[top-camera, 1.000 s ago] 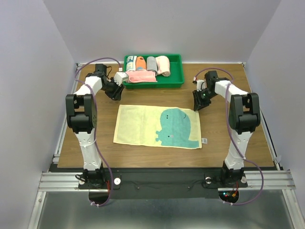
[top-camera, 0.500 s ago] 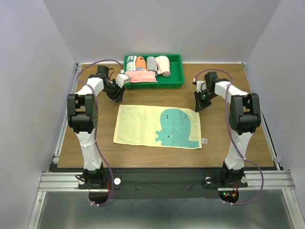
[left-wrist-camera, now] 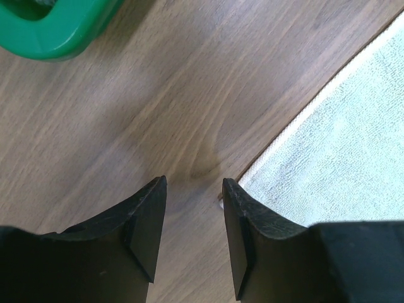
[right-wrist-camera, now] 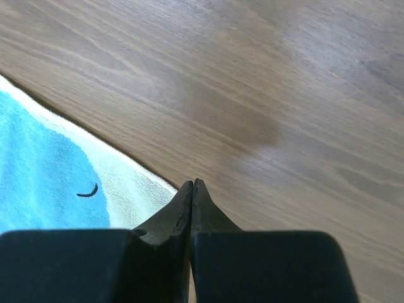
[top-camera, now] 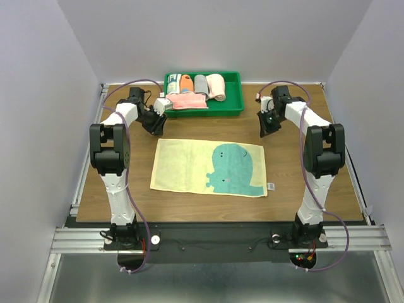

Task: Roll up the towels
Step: Fold the towel

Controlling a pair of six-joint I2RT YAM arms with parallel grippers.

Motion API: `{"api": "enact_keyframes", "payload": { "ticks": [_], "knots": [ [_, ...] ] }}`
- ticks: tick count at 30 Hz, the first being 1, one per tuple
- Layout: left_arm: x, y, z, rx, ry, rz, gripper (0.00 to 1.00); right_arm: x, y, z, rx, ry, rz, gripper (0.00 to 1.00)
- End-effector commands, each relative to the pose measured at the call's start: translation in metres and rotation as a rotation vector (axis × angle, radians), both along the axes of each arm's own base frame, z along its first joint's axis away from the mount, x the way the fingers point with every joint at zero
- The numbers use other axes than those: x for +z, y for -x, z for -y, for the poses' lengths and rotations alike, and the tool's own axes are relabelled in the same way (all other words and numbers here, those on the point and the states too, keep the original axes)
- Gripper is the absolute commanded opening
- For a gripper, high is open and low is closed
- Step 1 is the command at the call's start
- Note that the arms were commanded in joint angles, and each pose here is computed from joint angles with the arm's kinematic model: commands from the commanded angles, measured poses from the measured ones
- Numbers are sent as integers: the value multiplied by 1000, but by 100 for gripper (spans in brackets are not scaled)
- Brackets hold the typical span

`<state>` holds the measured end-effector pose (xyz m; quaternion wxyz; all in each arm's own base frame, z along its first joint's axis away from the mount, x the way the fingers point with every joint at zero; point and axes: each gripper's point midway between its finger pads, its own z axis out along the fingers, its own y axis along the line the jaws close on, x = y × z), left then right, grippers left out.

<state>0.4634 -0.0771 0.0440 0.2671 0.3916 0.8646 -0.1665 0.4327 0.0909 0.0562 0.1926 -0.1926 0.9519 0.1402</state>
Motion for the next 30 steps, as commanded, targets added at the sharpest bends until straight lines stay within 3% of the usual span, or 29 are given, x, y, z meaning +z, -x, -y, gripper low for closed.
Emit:
{"api": "enact_keyframes", "payload": {
  "ticks": [1,2,3,4,8,30],
  "knots": [
    [9,-5,8,-9,36,8,52,14,-5,2,7,28,44,0],
    [9,-4,8,-10,35,8,52,11,-1,3,5,31,27,1],
    [10,-4,8,-11,33,10,52,8,3,6,0,42,14,7],
    [10,-4,8,-13,34,11,52,9,7,8,0,59,15,31],
    [10,-3,8,-15,30,15,52,1,32,10,-19,51,-37,42],
    [6,3,8,-34,28,4,52,-29,34,-14,-42,-28,-133,35]
  ]
}}
